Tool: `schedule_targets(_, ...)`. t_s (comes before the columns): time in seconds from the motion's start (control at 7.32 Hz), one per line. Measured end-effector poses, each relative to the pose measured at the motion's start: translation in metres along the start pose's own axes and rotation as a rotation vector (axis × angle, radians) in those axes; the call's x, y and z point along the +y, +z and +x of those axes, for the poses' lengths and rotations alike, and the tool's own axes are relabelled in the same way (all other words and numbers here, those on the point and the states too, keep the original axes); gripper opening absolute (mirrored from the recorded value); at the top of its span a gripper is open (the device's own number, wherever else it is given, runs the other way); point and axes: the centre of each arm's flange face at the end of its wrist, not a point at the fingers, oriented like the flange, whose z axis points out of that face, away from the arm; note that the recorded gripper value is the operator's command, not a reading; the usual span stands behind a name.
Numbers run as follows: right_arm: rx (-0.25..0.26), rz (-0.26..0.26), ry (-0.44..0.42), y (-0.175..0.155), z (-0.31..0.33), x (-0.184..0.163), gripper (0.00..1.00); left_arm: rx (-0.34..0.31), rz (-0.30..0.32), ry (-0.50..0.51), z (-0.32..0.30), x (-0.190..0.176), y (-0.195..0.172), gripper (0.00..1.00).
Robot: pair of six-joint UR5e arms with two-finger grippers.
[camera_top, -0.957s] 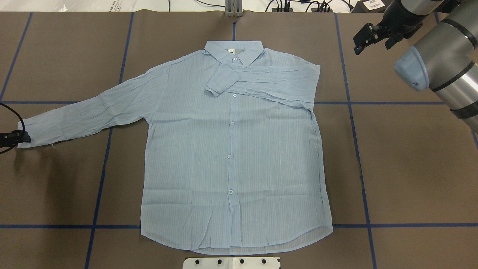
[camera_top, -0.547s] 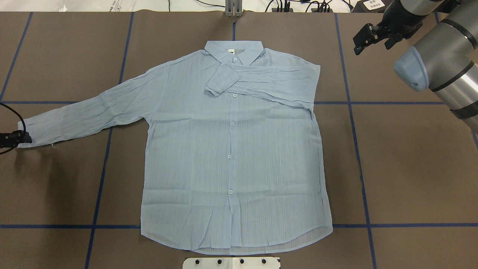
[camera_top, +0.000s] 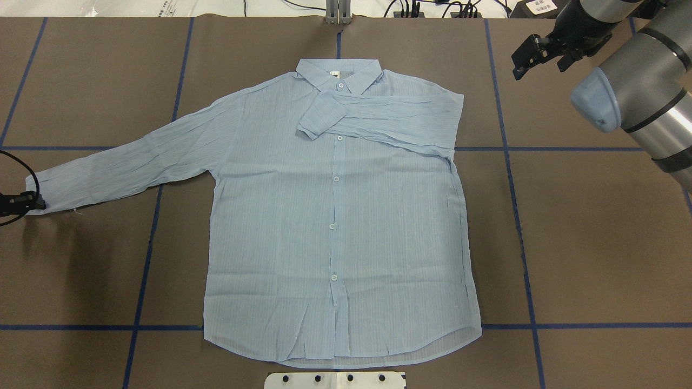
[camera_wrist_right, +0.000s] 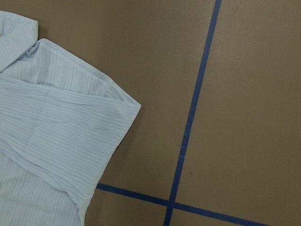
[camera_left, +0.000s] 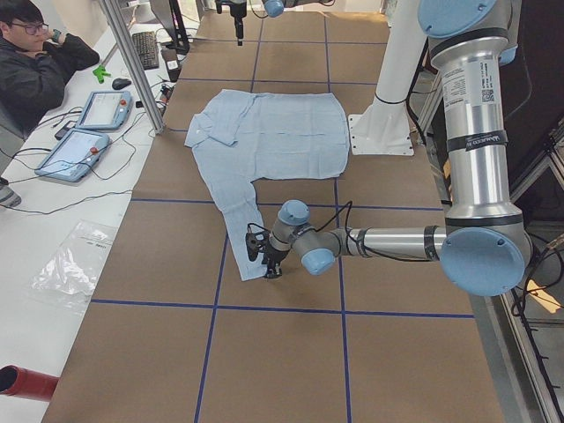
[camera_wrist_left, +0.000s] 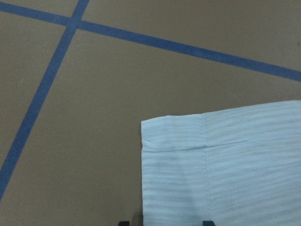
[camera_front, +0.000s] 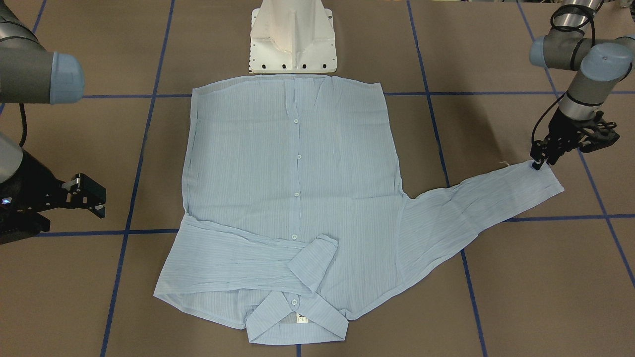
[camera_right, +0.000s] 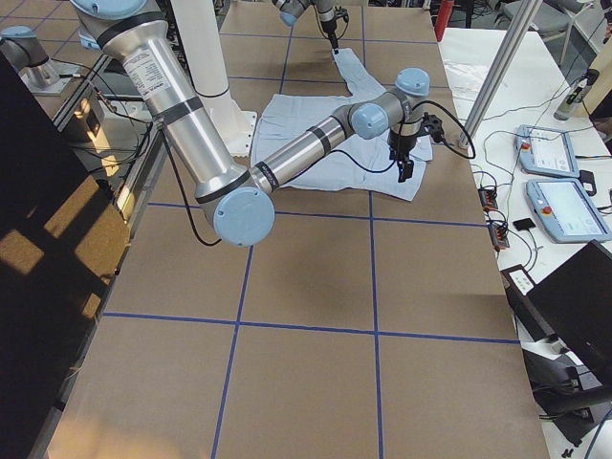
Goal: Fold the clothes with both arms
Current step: 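Lift the sleeve with the left gripper and carry it toward the collar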
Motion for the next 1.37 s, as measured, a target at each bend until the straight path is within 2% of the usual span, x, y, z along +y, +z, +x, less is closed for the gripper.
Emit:
schedule_targets(0.27, 0.0, 0.001, 0.0, 0.0, 0.0, 0.0, 1.0, 0.003, 0.001, 0.001, 0.001, 0.0, -0.001, 0.03)
schedule_targets(0.41, 0.0, 0.001, 0.0, -0.001, 0.0, 0.0, 1.0, 0.004, 0.001, 0.002, 0.002, 0.0, -0.001, 0.0)
schedule_targets(0.68, -0.001, 0.002, -0.001, -0.001, -0.001, 0.0, 1.0, 0.01, 0.002, 0.007, 0.006, 0.001, -0.01, 0.0)
schedule_targets(0.96, -0.004, 0.002, 0.0, -0.002, 0.0, -0.001, 1.0, 0.01, 0.003, 0.024, 0.03, -0.002, -0.038, 0.0)
schedule_targets(1.09, -0.006, 0.001, 0.002, -0.003, 0.001, 0.0, 1.0, 0.006, 0.016, 0.058, 0.049, -0.01, -0.063, 0.0)
schedule_targets(1.37, -0.005, -0.004, 0.007, -0.001, 0.005, 0.002, 1.0, 0.011, 0.078, 0.082, 0.103, -0.057, -0.118, 0.0)
